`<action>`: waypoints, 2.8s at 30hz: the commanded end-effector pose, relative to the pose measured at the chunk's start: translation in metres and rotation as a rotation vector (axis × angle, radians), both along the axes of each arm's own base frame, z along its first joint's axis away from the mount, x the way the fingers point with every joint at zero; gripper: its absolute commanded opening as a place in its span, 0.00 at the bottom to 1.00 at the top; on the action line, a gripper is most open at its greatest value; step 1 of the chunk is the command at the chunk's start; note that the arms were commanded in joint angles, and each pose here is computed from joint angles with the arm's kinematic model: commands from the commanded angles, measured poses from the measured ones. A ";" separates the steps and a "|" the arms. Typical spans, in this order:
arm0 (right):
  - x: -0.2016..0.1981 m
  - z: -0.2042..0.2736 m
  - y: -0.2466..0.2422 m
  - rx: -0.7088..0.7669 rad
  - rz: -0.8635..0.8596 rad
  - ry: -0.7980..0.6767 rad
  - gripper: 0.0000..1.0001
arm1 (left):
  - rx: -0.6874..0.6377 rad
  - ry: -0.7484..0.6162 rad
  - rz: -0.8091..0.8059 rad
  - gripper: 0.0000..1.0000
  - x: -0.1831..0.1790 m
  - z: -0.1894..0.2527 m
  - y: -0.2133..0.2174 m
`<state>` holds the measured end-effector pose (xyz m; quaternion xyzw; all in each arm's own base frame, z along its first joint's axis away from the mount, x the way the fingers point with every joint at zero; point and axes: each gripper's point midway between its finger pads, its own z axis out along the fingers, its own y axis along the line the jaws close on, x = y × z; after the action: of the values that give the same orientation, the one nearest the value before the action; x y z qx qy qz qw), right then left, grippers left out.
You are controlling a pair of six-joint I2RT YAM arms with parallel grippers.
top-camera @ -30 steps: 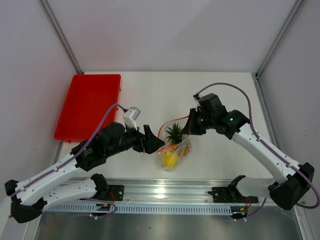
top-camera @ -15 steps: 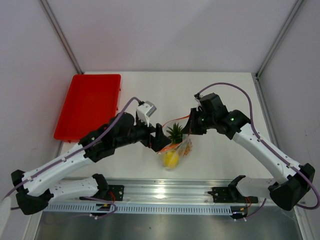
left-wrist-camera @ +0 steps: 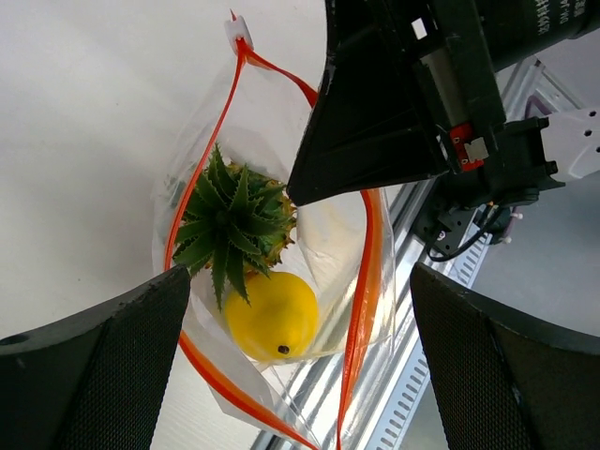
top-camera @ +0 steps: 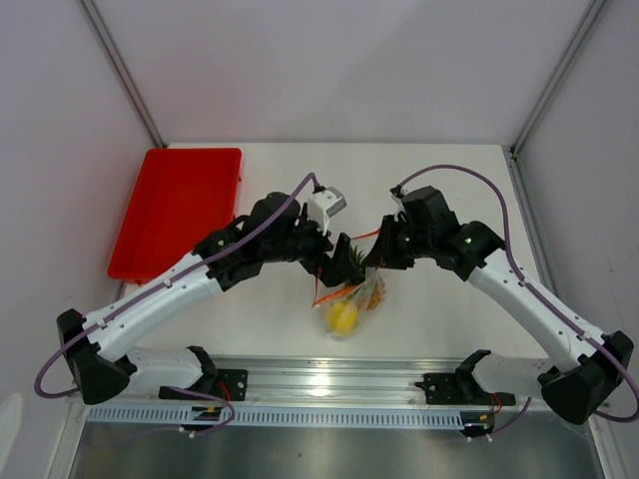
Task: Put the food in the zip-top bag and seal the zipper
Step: Adjust the zipper food storage bag at the center of the board.
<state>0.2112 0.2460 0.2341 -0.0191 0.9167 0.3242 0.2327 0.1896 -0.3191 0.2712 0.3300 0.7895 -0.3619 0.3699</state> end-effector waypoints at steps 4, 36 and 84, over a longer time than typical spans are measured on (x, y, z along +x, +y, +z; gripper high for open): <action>0.002 0.015 0.001 0.049 -0.005 -0.035 0.21 | -0.036 0.048 -0.057 1.00 0.005 -0.004 -0.003; 0.011 0.023 0.003 0.107 -0.035 -0.037 0.07 | -0.200 0.013 -0.417 1.00 -0.026 -0.005 -0.030; 0.041 0.031 -0.087 0.114 -0.129 -0.136 0.52 | 0.138 0.116 -0.107 0.86 -0.016 -0.044 -0.035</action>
<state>0.2554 0.1574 0.2535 0.0623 0.8906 0.3418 0.2936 0.1739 -0.3458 0.2091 0.3711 0.8246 -0.3264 0.2752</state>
